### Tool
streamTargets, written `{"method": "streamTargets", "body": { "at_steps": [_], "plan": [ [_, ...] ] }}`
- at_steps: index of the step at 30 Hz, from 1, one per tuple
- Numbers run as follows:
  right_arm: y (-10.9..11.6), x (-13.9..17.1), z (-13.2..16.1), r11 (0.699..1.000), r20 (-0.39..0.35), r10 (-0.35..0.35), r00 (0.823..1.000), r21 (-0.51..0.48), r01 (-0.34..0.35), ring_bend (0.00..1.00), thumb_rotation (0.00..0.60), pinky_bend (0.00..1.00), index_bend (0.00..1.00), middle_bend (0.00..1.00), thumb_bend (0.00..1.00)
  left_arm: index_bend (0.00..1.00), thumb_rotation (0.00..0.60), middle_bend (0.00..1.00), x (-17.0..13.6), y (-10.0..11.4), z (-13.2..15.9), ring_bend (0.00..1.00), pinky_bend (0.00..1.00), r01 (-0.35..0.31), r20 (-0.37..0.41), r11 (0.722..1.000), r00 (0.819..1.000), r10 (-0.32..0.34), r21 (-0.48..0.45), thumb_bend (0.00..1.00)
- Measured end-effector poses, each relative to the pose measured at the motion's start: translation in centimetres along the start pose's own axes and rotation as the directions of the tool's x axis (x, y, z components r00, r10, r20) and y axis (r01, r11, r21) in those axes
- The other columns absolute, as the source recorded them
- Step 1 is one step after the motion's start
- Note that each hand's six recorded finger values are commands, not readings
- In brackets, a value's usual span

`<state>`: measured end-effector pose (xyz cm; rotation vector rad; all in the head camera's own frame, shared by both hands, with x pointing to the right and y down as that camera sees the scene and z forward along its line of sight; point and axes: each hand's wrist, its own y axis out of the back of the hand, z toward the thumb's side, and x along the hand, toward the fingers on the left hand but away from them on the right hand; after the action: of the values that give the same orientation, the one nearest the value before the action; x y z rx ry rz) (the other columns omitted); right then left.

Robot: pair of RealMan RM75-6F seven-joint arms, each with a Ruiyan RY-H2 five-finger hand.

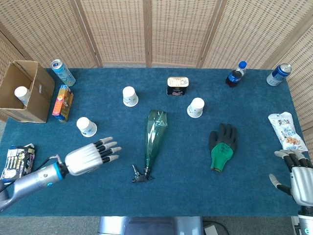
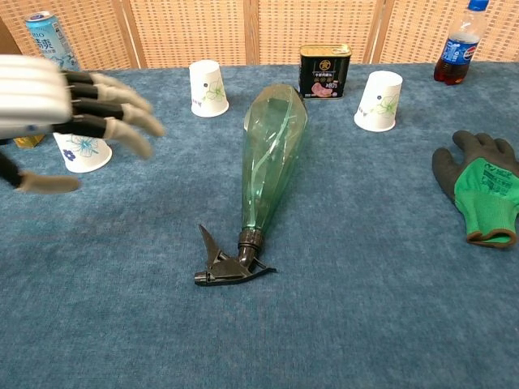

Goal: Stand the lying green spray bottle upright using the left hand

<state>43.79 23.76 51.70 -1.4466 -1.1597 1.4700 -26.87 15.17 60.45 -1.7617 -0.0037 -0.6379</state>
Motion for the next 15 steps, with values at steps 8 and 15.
{"method": "streamTargets", "body": {
  "at_steps": [8,15],
  "plan": [
    [0.5,0.5,-0.8,1.0,0.03,-0.012,0.999,0.004,0.012,0.18,0.6,0.32,0.28,0.29,0.26,0.2,0.6,0.12,4.7,0.3,0.3,0.11,0.11,-0.025,0.127,0.993,0.992,0.01,0.113,0.42],
    [0.8,0.7,-1.5,1.0,0.052,-0.022,0.998,0.001,0.022,0.18,0.6,0.32,0.28,0.29,0.26,0.2,0.6,0.12,8.3,0.6,0.7,0.1,0.1,-0.054,0.202,0.979,0.979,0.013,0.198,0.42]
  ]
}}
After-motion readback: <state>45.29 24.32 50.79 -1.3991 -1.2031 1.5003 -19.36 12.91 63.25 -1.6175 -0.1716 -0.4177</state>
